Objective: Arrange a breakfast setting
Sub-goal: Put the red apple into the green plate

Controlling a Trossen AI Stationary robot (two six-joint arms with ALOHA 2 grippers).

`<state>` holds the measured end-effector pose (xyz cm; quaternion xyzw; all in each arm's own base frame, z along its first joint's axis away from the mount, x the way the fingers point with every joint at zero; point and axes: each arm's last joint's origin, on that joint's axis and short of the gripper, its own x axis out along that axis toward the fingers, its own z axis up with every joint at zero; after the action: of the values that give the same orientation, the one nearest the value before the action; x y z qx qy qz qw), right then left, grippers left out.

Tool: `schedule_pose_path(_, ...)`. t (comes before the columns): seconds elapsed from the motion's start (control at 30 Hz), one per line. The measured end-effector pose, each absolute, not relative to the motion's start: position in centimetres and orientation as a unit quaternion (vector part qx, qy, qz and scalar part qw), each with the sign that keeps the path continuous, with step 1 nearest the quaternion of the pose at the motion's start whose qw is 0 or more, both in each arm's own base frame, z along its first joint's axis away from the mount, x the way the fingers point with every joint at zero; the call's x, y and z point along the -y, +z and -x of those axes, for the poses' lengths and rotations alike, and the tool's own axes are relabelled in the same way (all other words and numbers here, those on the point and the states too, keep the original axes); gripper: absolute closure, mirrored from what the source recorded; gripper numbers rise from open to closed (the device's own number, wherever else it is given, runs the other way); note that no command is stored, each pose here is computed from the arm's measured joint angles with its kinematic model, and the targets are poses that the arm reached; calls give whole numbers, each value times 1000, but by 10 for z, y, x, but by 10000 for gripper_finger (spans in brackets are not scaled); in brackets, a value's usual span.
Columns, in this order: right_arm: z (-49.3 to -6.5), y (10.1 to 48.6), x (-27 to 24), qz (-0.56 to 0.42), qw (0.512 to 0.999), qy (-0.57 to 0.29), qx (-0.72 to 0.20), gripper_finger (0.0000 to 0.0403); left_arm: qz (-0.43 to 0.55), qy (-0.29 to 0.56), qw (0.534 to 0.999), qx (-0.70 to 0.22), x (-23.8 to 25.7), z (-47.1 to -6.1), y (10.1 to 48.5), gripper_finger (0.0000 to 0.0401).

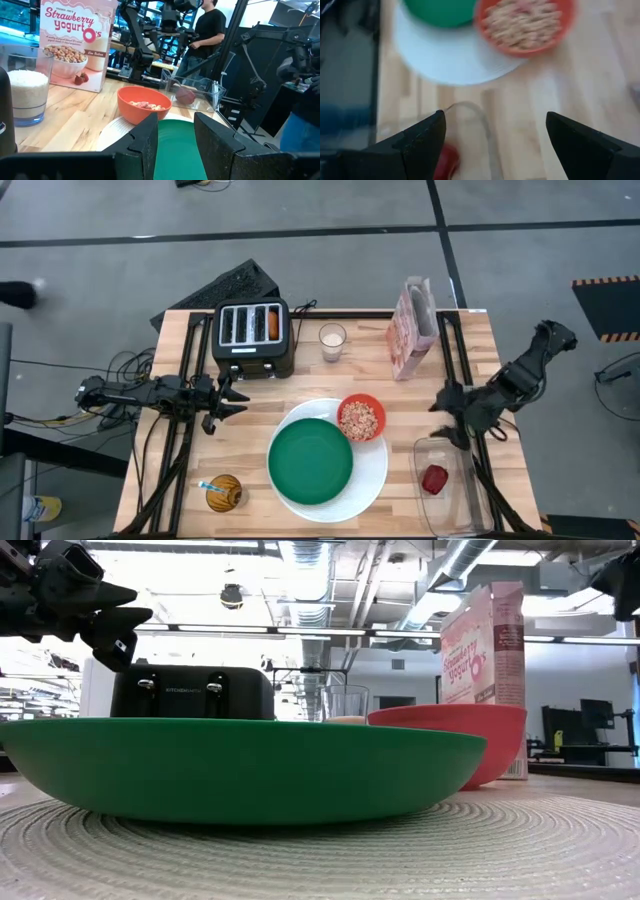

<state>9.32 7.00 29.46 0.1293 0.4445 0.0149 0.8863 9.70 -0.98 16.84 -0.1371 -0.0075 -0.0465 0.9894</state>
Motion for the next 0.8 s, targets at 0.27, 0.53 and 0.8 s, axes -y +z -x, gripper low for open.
schedule_pose_path(0.27,-93,290,-97,22,876,158,-456,42,137,-47,989,8,10,-97,168,288)
schedule_pose_path(0.53,-101,267,-132,168,822,222,-496,42,137,-46,989,7,10,-97,168,288)
schedule_pose_path(0.8,-110,241,-160,215,787,222,-534,42,137,-46,989,8,10,-97,168,288)
